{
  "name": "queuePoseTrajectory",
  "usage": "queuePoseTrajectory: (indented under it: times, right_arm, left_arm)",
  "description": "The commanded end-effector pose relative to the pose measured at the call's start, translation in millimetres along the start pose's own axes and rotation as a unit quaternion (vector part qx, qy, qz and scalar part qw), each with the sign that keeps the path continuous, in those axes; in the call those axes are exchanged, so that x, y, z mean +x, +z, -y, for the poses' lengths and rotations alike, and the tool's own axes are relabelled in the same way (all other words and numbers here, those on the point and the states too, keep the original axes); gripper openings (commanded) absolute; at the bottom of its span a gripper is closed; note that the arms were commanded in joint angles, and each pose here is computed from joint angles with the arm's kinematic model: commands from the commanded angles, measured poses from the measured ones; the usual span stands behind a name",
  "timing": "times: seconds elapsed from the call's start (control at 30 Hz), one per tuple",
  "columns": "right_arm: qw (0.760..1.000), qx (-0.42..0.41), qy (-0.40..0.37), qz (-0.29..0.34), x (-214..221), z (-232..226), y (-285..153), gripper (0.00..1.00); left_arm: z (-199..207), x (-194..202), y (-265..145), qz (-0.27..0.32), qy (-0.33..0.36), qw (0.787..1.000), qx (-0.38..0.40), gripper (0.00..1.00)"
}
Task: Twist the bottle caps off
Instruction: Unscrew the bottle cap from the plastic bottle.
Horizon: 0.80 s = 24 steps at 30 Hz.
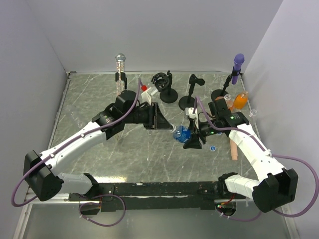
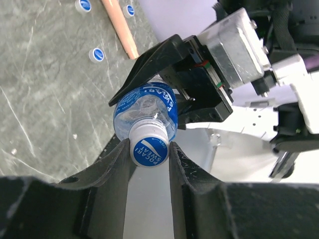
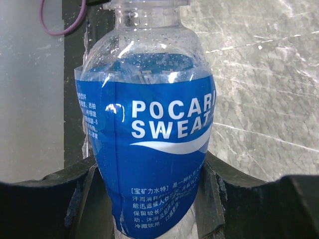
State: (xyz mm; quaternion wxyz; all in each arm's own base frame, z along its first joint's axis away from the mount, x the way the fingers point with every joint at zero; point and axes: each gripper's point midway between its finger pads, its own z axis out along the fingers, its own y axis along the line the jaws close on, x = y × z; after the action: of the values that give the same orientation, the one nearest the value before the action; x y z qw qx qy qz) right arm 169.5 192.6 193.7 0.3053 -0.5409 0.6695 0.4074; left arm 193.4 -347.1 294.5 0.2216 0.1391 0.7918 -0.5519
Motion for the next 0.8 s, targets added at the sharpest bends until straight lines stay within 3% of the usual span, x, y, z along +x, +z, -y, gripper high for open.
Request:
queuePoseTrajectory:
  times: [0.0, 0.17, 0.3, 0.57, 0.67, 0.77]
  right_arm:
    - [0.999, -0.004, -0.031, 0.012, -10.3, -2.1, -2.0, 0.27]
    - [0.999, -0.003, -0.032, 0.011, -9.2, -2.0, -1.4, 0.27]
    - [0.999, -0.007, -0.030, 0.012, -10.6, -1.3, -0.9, 0.27]
    - [0.999, -0.005, -0.032, 0.012, -9.9, -2.0, -1.3, 0.27]
    - [0.999, -0.005, -0.031, 0.011, -9.1, -2.1, -1.2, 0.27]
    - [0.999, -0.005, -0.032, 0.012, -10.1, -2.2, -1.5, 0.27]
  left_arm:
    - [16.6, -18.2, -4.4, 0.033, -0.043, 0.999, 0.003, 0.01]
    - [11.7, -21.4, -5.4, 0.048, -0.039, 0.998, -0.007, 0.03]
    - [15.4, -20.7, -5.9, 0.044, -0.033, 0.998, 0.000, 0.29]
    - [22.9, -17.6, -9.7, 0.038, -0.014, 0.999, 0.021, 0.62]
    - [27.3, -16.7, -15.4, 0.046, 0.010, 0.998, 0.030, 0.78]
    - [23.5, -14.4, -22.5, 0.055, 0.052, 0.997, 0.023, 0.87]
